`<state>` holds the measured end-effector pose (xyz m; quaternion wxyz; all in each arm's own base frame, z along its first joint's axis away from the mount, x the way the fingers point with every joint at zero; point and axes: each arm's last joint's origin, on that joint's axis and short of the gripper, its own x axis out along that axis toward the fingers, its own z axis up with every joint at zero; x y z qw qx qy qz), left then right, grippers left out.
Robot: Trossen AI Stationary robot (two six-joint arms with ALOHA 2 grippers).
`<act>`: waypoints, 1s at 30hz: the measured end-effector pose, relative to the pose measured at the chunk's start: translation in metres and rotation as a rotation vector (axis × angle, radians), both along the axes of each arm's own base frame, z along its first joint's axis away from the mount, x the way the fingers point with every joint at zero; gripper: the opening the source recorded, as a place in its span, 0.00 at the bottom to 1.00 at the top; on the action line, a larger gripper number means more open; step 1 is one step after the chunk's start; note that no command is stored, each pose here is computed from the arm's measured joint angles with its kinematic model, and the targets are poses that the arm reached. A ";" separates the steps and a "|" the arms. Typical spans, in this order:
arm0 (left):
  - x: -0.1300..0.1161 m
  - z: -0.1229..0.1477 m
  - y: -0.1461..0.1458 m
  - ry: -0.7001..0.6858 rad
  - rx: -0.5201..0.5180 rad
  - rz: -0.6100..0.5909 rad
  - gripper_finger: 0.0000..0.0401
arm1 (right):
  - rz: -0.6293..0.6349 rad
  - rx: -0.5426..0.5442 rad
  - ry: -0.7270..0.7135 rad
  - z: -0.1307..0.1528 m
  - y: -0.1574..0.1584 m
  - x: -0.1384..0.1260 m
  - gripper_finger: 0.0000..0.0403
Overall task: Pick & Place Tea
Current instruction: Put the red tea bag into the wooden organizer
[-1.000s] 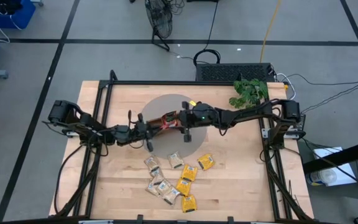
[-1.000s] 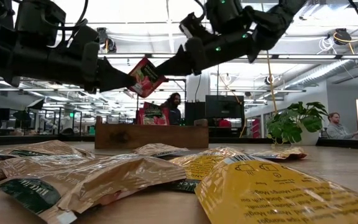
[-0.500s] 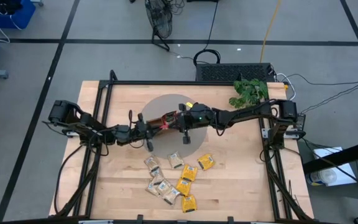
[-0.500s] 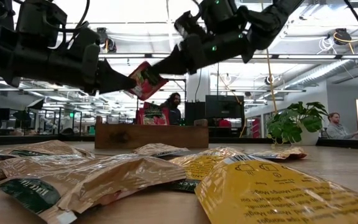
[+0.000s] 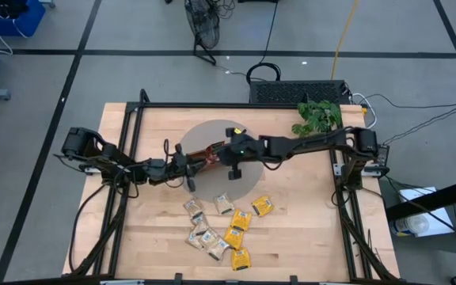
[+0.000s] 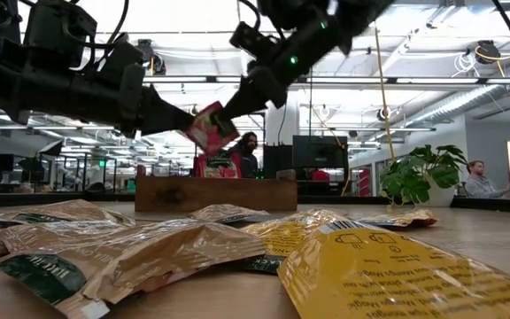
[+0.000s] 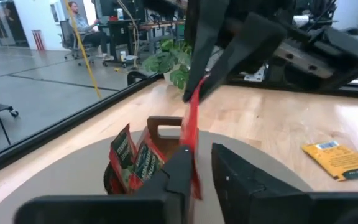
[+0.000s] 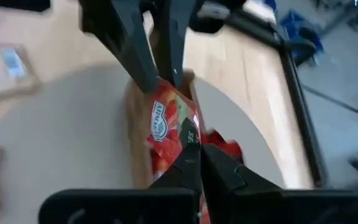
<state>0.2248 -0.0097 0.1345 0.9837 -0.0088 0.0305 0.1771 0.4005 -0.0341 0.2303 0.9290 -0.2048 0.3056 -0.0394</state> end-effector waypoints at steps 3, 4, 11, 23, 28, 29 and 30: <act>0.000 0.000 0.000 -0.012 -0.025 -0.001 0.23 | -0.002 -0.014 0.076 0.021 0.004 0.003 0.00; 0.000 0.000 0.000 -0.013 -0.027 0.000 0.24 | 0.000 -0.013 0.092 0.027 0.004 0.003 0.00; 0.000 0.000 0.000 -0.005 -0.009 -0.003 0.28 | -0.047 -0.031 0.236 0.061 0.001 0.006 0.00; -0.001 0.001 0.002 0.001 0.032 0.069 0.29 | -0.017 -0.029 0.560 -0.005 -0.001 0.045 0.00; -0.002 0.000 0.003 0.013 0.039 0.101 0.29 | -0.007 -0.039 0.566 -0.014 -0.001 0.050 0.00; -0.002 0.000 0.003 0.014 0.039 0.101 0.29 | -0.006 -0.040 0.566 -0.015 -0.001 0.050 0.00; -0.002 0.000 0.003 0.015 0.039 0.100 0.29 | -0.006 -0.041 0.556 -0.014 -0.001 0.051 0.00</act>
